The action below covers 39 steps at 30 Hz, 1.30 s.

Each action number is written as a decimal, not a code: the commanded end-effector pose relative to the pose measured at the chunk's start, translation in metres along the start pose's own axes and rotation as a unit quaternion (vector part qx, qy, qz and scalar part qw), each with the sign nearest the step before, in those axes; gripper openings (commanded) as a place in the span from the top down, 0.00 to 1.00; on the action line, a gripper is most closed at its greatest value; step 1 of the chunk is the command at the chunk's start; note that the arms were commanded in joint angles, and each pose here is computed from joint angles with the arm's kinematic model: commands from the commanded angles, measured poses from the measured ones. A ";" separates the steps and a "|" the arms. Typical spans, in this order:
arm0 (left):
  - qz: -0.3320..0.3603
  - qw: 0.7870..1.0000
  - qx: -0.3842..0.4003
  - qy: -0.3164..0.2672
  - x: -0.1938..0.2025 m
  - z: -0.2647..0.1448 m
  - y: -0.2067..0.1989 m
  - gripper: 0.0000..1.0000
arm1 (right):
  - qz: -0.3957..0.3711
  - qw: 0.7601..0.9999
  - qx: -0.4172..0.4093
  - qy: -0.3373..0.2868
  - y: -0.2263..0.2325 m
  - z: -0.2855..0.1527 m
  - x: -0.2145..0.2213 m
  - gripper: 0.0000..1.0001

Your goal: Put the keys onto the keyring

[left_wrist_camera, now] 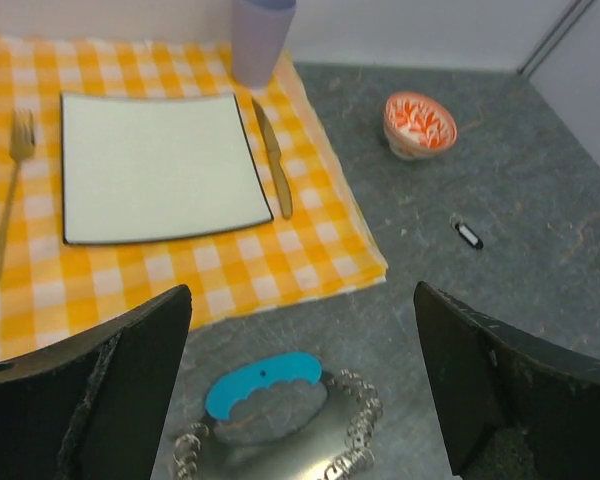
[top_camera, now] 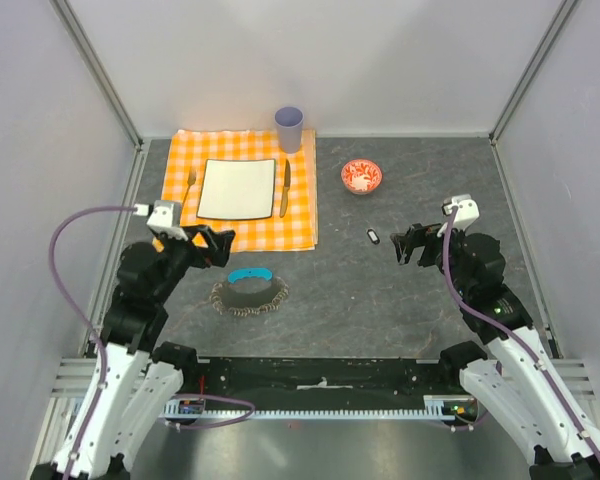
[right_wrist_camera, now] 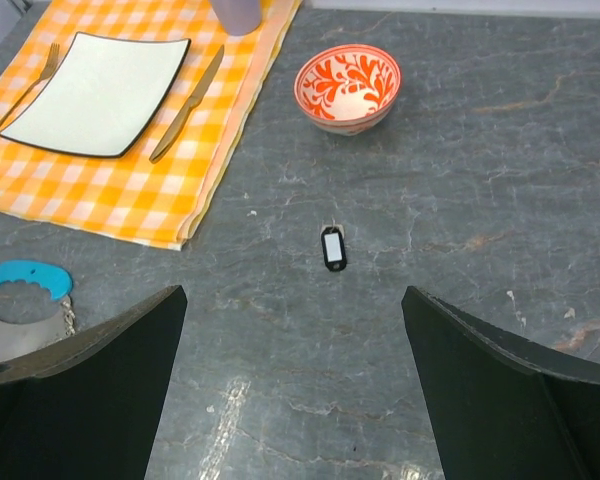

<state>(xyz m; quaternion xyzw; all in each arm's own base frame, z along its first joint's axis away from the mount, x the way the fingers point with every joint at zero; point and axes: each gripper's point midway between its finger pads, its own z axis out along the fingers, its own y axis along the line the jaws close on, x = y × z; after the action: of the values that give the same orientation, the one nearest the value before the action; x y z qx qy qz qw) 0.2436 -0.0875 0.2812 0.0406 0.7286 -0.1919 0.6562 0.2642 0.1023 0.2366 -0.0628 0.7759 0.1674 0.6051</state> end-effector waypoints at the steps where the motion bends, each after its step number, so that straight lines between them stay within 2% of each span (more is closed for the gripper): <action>1: -0.086 0.985 0.004 0.150 0.055 0.011 -0.009 0.00 | 0.021 1.000 -0.012 -0.012 0.008 -0.005 -0.012 0.02; 6: -0.115 0.956 0.019 0.269 0.105 0.026 -0.028 0.03 | 0.027 1.000 -0.010 -0.013 0.007 -0.006 -0.008 0.02; 8: -0.090 0.948 0.019 0.304 0.125 0.032 -0.039 0.04 | 0.029 0.999 -0.011 -0.007 0.007 -0.004 -0.005 0.02; 10: -0.067 0.946 0.027 0.315 0.132 0.037 -0.047 0.04 | 0.029 0.999 -0.014 -0.006 0.008 -0.004 -0.004 0.02; 14: -0.036 0.926 0.085 0.366 0.156 0.039 -0.066 0.05 | 0.034 0.999 -0.014 0.001 0.008 0.000 0.001 0.02; 16: -0.033 0.914 0.094 0.394 0.168 0.043 -0.070 0.10 | 0.036 0.999 -0.018 0.004 0.010 0.001 0.002 0.02; 23: 0.025 0.863 0.085 0.497 0.215 0.034 -0.079 0.16 | 0.035 0.999 -0.019 0.007 0.010 0.003 0.004 0.02; 32: 0.075 0.818 0.027 0.570 0.255 0.012 -0.062 0.25 | 0.038 0.999 -0.021 0.010 0.011 0.004 0.006 0.02; 39: 0.067 0.793 0.031 0.604 0.274 0.000 -0.067 0.40 | 0.039 0.999 -0.021 0.013 0.011 0.006 0.007 0.02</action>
<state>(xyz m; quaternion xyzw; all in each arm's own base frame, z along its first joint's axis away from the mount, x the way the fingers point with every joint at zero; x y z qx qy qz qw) 0.1898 -0.1988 0.0325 0.2114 0.9650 -0.1095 0.1098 0.2621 0.1105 0.2253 -0.0488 0.7912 0.1938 0.5780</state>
